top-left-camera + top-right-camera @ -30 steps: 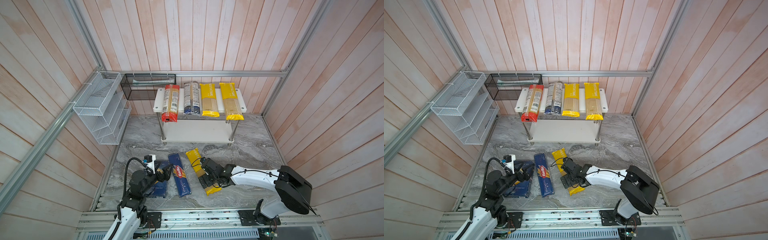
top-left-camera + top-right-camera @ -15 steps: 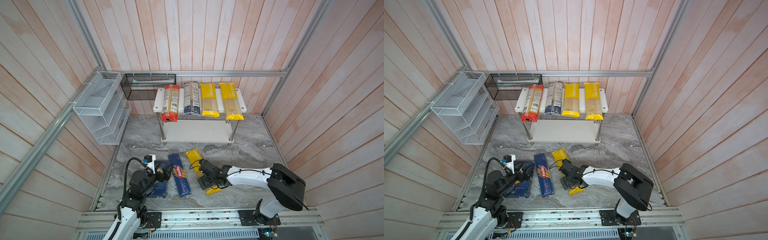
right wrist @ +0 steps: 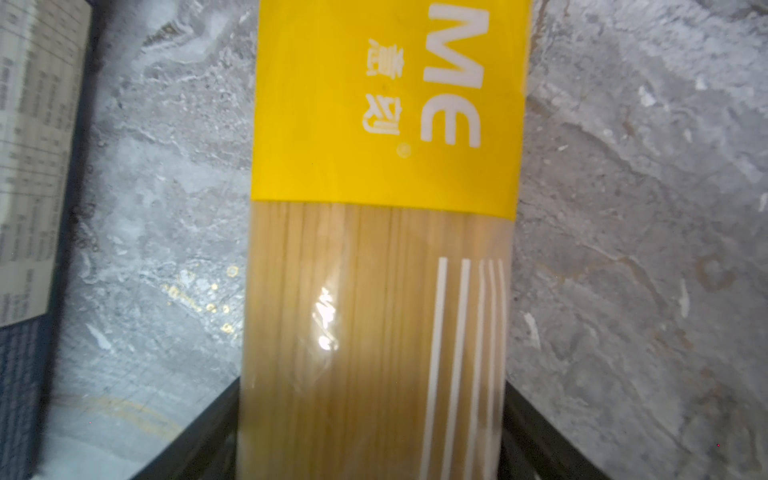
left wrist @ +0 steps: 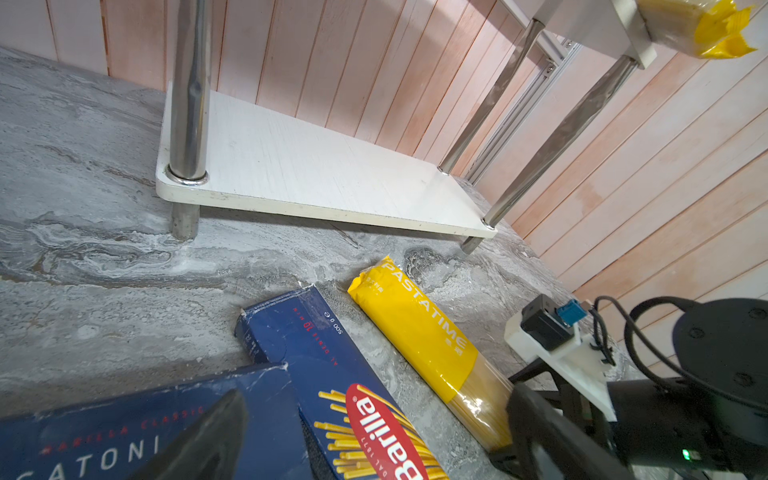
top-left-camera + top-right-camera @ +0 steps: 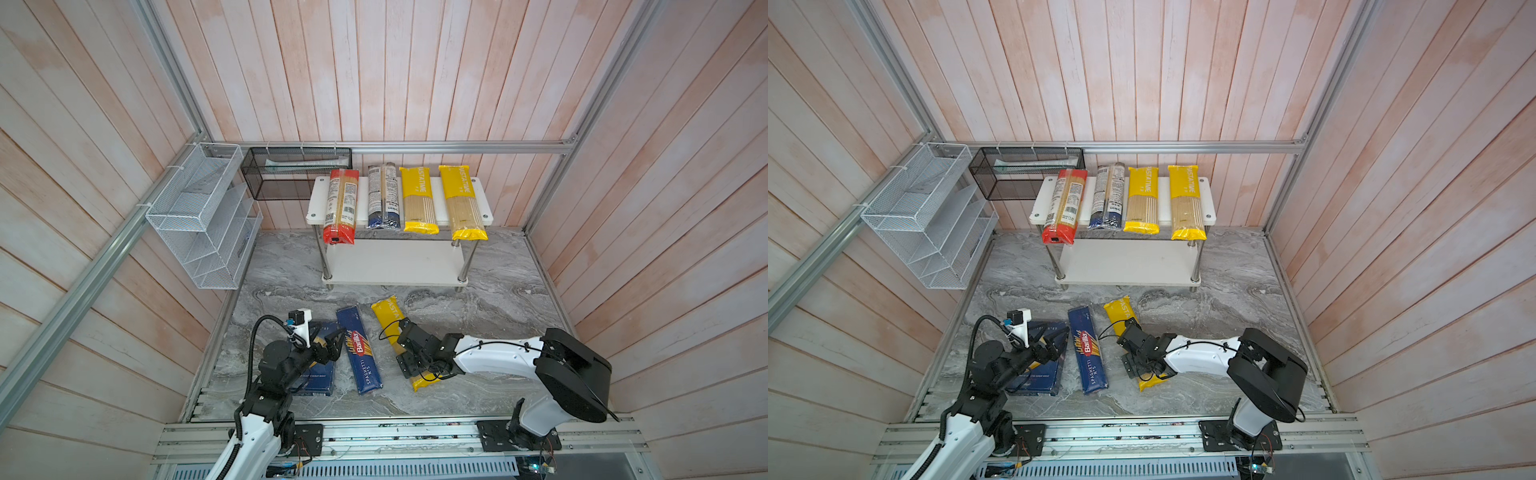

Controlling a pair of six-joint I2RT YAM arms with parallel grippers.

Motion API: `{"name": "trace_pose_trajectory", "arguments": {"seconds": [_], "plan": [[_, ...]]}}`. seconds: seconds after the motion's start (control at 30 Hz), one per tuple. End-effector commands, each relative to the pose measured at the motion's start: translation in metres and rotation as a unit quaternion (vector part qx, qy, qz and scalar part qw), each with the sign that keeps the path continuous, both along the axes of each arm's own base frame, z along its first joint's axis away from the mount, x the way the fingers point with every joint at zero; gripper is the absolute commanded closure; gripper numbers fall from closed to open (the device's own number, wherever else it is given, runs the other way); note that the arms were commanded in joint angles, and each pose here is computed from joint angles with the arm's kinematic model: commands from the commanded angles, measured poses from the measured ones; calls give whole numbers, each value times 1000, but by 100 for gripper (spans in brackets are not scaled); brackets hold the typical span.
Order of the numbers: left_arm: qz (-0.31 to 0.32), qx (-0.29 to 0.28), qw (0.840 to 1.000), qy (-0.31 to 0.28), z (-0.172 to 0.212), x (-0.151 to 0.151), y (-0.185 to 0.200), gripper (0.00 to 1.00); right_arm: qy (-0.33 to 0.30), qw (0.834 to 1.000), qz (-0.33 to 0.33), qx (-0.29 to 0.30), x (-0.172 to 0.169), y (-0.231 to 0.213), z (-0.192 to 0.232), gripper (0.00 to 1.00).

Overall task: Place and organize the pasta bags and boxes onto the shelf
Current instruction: 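Close the right gripper around the yellow PASTATIME bag, then lift the yellow PASTATIME bag upright and carry it toward the shelf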

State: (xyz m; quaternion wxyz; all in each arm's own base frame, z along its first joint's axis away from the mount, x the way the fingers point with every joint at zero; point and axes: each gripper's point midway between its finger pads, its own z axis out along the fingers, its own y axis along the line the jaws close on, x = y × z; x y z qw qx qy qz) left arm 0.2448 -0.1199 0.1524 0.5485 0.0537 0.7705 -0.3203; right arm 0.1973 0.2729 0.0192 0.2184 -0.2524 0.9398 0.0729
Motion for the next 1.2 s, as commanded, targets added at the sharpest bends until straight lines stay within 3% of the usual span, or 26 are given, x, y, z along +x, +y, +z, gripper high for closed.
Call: {"name": "trace_pose_trajectory", "arguments": {"seconds": [0.0,0.23,0.5,1.17], "plan": [[-8,5,1000,-14,5,-1,-3,0,18,1000,-5,-18,-13,-15,-13,17],[-8,6,1000,-15,5,-1,-3,0,18,999,-20,-20,-17,-23,-16,25],[-9,6,1000,-16,5,-1,-3,0,-2,999,-35,9,-14,-20,-1,46],[-14,5,1000,-18,6,-2,-4,0,-79,984,-82,137,-6,-28,65,76]]}}
